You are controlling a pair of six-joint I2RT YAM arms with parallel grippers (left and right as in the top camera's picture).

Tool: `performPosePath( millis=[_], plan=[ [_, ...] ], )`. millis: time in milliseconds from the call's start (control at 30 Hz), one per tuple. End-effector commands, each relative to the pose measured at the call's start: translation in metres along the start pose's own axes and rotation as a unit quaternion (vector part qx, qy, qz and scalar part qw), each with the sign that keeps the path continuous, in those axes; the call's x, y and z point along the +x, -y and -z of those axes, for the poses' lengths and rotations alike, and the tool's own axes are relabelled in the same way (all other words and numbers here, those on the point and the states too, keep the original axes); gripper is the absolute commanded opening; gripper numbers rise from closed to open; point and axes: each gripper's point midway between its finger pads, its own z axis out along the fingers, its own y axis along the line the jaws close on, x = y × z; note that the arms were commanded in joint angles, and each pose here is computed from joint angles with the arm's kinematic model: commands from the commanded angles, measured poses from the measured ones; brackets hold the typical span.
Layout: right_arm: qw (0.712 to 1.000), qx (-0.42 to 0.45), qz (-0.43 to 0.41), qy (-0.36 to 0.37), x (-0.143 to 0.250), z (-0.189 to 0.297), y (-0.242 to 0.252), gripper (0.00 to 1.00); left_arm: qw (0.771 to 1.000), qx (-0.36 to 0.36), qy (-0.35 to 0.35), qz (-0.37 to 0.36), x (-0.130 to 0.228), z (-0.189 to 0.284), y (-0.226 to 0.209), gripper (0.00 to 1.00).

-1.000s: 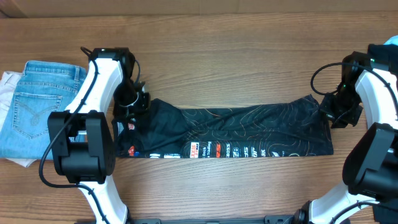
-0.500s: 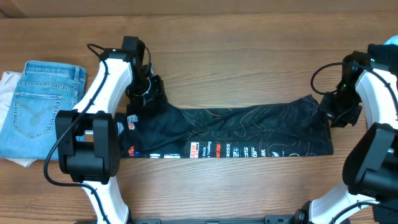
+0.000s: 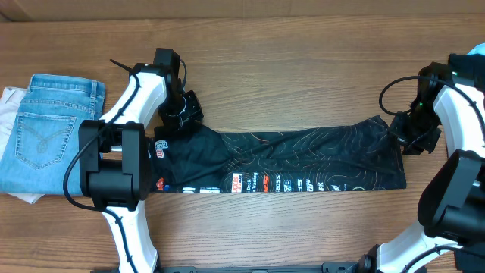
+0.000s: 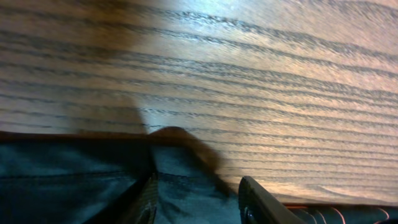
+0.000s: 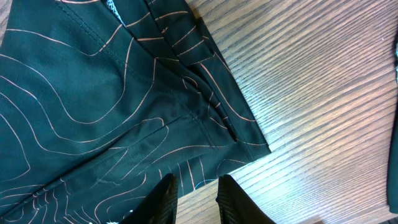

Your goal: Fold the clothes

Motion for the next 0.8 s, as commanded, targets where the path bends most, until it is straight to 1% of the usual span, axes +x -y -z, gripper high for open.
performPosePath(
  millis=[0,233,300,400,567,700,767],
  plan=[
    [1.000,-0.007,-0.006,0.015,-0.004,0.009,0.000,0.26,1.000,-0.022,0.003,0.014,-0.002,-0.006,-0.009,0.43],
    [1.000,-0.007,-0.006,0.015,-0.004,0.009,0.000,0.26,1.000,-0.029,-0.007,0.008,0.003,-0.015,-0.008,0.41],
    [1.000,-0.007,-0.005,0.015,-0.004,0.009,0.000,0.26,0.999,-0.031,-0.010,0.006,0.005,-0.017,-0.007,0.38],
    [1.000,-0.007,-0.006,0.015,-0.004,0.009,0.000,0.26,0.999,-0.036,-0.009,0.002,0.006,-0.018,-0.006,0.29],
    [1.000,-0.007,-0.006,0.015,-0.004,0.009,0.000,0.26,0.999,-0.044,-0.005,-0.006,0.007,-0.020,-0.005,0.26],
    [1.000,-0.007,-0.006,0.015,-0.004,0.009,0.000,0.26,0.999,-0.043,-0.006,-0.007,0.007,-0.019,-0.005,0.04],
    [1.000,-0.009,-0.006,0.014,-0.004,0.009,0.000,0.26,0.999,-0.035,-0.007,-0.021,0.007,-0.017,-0.001,0.04]
  ],
)
